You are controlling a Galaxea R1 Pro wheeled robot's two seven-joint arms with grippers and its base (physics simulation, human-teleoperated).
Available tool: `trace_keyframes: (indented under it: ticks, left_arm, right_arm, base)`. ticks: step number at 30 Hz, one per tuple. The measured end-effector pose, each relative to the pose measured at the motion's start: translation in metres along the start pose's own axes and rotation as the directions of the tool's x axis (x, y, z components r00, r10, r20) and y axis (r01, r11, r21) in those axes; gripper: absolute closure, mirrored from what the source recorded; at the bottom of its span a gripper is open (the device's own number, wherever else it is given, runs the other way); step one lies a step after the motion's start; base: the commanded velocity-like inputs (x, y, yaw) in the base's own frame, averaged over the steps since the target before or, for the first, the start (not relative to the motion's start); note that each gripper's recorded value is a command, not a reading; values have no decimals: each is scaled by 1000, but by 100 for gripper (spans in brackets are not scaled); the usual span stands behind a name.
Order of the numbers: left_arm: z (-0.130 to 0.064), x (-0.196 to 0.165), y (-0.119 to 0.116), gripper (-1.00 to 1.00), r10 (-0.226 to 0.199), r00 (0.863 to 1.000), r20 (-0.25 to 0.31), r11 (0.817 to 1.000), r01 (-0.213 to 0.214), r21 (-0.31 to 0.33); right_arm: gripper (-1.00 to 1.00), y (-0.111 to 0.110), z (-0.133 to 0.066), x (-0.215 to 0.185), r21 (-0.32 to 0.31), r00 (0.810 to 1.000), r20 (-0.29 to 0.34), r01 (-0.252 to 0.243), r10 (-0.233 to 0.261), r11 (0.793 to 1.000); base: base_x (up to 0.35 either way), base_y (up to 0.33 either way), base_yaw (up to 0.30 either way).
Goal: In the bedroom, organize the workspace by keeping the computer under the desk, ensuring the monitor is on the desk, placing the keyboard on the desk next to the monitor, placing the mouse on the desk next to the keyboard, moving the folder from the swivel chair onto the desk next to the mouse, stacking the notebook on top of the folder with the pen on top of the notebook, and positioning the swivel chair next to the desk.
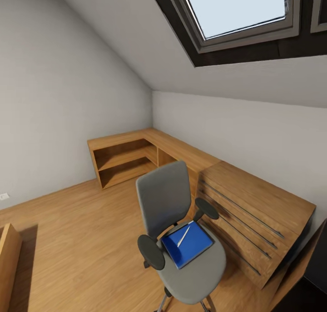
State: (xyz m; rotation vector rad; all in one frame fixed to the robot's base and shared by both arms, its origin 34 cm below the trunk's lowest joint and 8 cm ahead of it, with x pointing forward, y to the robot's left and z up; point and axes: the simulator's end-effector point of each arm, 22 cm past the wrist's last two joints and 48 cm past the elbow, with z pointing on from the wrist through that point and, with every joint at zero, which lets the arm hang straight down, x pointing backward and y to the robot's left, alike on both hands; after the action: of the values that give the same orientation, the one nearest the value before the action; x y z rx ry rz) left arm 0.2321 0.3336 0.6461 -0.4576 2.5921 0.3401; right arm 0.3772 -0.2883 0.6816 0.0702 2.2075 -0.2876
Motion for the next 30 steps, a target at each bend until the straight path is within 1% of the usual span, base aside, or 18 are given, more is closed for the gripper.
trace_keyframes:
  ticks: [7,21,30]
  left_arm:
    - [0,0,0,-100,1,1000,0,1000,-1,1]
    - [0,0,1,-100,0,1000,1,1000,0,-1]
    - [0,0,0,-100,-3,1000,2,1000,3,0]
  right_arm:
    - [-100,0,0,-1,2,1000,1,-2,2,1000]
    - [-100,0,0,-1,4,1000,2,-3,3,1000]
    - [-100,-3,1,-1,7,1000,2,-1,1,1000]
  base:
    - [1,0,106]
    - [0,0,253]
    - [0,0,65]
